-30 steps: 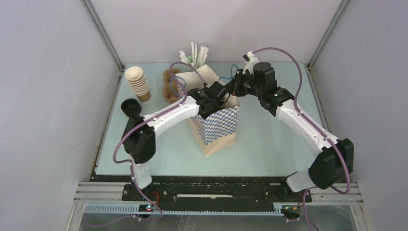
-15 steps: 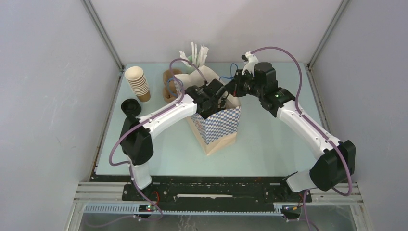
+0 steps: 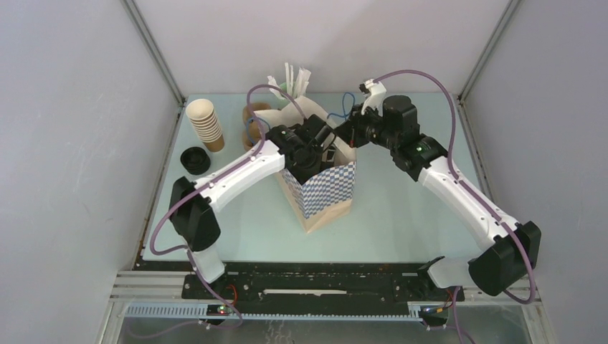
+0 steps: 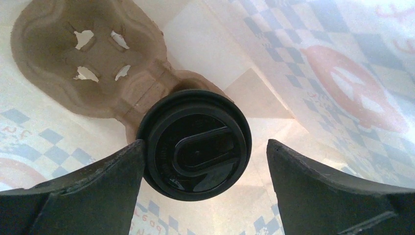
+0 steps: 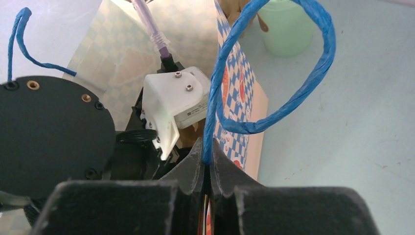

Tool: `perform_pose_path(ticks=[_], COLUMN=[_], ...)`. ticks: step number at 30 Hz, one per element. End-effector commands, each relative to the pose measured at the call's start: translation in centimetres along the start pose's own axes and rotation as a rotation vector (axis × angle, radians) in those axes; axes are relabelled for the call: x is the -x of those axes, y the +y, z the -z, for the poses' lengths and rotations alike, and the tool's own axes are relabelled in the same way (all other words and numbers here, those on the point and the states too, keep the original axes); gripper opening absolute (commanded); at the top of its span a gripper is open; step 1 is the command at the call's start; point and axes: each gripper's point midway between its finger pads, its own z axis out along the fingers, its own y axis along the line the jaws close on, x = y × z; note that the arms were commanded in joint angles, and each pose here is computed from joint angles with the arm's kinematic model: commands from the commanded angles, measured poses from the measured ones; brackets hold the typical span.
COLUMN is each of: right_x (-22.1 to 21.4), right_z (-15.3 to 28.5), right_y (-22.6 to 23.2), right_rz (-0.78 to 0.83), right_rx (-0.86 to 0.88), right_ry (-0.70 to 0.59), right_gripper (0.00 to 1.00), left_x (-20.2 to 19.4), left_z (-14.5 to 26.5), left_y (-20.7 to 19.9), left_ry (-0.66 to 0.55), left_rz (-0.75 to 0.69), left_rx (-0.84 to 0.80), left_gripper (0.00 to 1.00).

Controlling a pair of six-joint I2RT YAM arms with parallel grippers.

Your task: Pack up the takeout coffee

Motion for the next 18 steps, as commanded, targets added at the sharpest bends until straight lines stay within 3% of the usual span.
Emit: perform_pose_path(ticks=[1,13,18], right_x=[-1.0,-0.8,-1.0], right_z=[0.9,0.9,1.2], right_y=[0.9,1.4,1.0], right_rz=[0.044,0.073,0.098], right_rx=[0.030,0.013,0.009], right_ry=[0.022,0.007,0.017], right_gripper=[0.08,0.08,0.08], left_x=[5.8,5.7,6.7], left_z=[8.2,7.7,11.0], left_y=[-2.0,-1.9,-1.9], left_ry=[-0.254,-0.235,-0.304], left_rz=[-0.006,0.034,0.007], left_rx=[-0.151,-0.144,-0.187], left_gripper=[0.96,0.92,0.92])
